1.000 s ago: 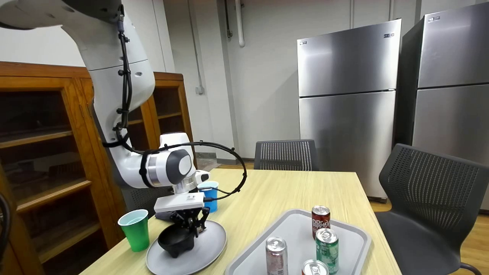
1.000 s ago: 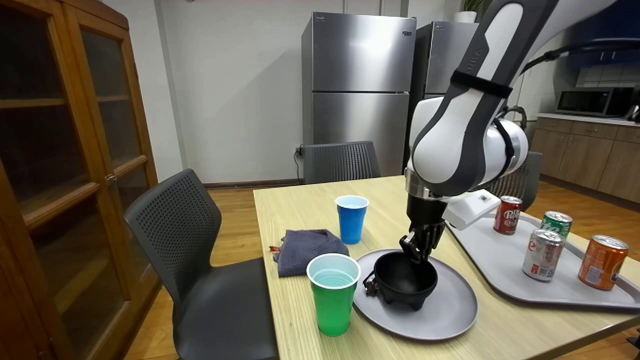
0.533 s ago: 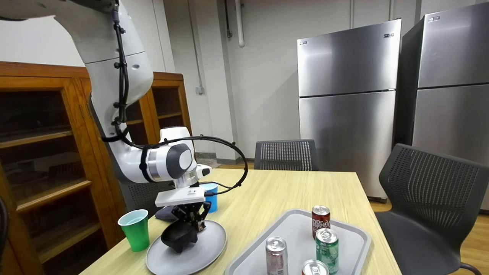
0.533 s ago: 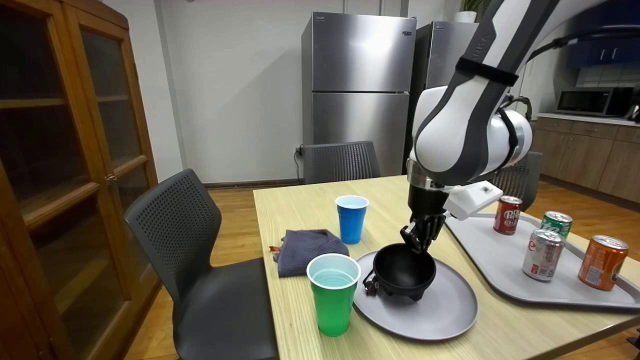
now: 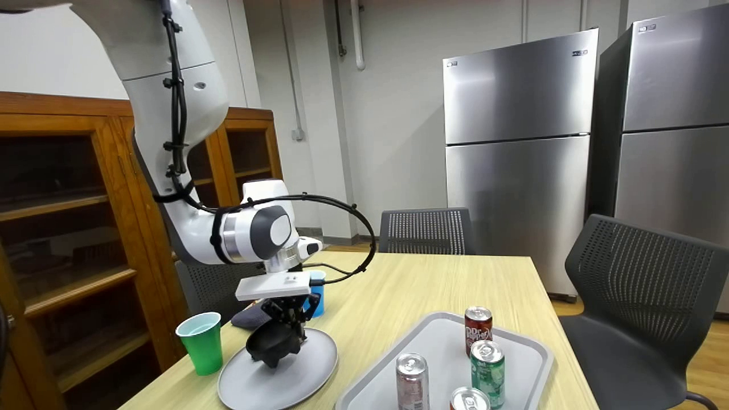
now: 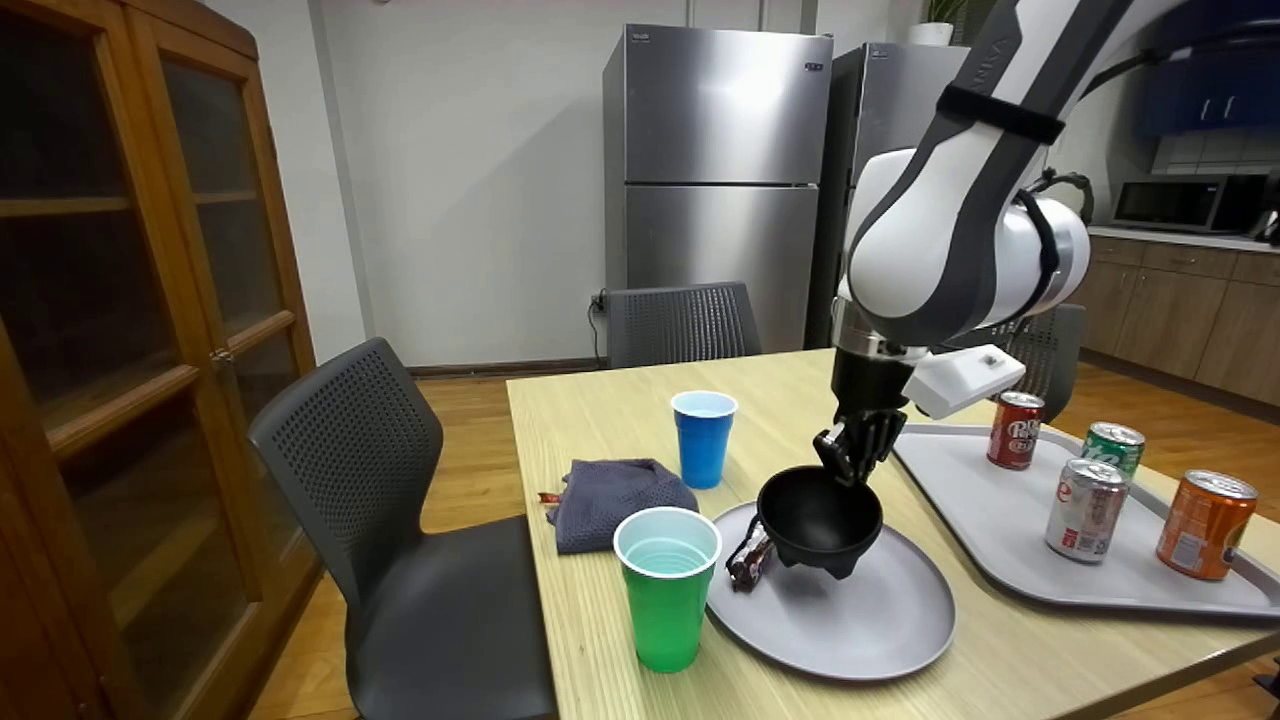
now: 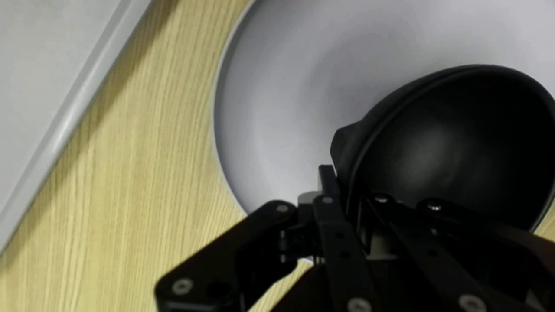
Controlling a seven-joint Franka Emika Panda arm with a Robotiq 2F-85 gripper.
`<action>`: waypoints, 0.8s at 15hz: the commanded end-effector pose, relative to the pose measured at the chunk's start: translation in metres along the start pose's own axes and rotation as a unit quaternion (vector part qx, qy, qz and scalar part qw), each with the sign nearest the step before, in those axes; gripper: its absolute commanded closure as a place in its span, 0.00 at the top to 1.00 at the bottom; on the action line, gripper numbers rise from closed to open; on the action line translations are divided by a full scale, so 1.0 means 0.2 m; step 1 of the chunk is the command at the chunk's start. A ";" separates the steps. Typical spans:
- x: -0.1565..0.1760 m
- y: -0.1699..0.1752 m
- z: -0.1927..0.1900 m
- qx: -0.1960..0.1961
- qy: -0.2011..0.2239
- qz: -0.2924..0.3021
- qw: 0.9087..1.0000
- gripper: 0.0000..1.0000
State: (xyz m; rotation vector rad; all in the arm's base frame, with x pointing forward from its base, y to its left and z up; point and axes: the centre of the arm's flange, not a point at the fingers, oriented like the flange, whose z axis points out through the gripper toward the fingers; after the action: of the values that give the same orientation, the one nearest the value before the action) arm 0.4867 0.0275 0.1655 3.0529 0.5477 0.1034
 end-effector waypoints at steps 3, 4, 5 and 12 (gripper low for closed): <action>-0.02 0.11 -0.14 0.006 0.012 0.022 1.000 0.02; -0.01 0.14 -0.14 0.006 0.014 0.030 0.999 0.02; -0.01 0.17 -0.15 0.007 0.016 0.036 0.999 0.02; 0.13 0.37 -0.18 0.008 0.028 0.099 0.995 0.02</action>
State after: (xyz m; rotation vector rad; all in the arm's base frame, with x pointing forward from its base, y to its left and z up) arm 0.5113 -0.0215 0.1958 3.1024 0.2979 0.1964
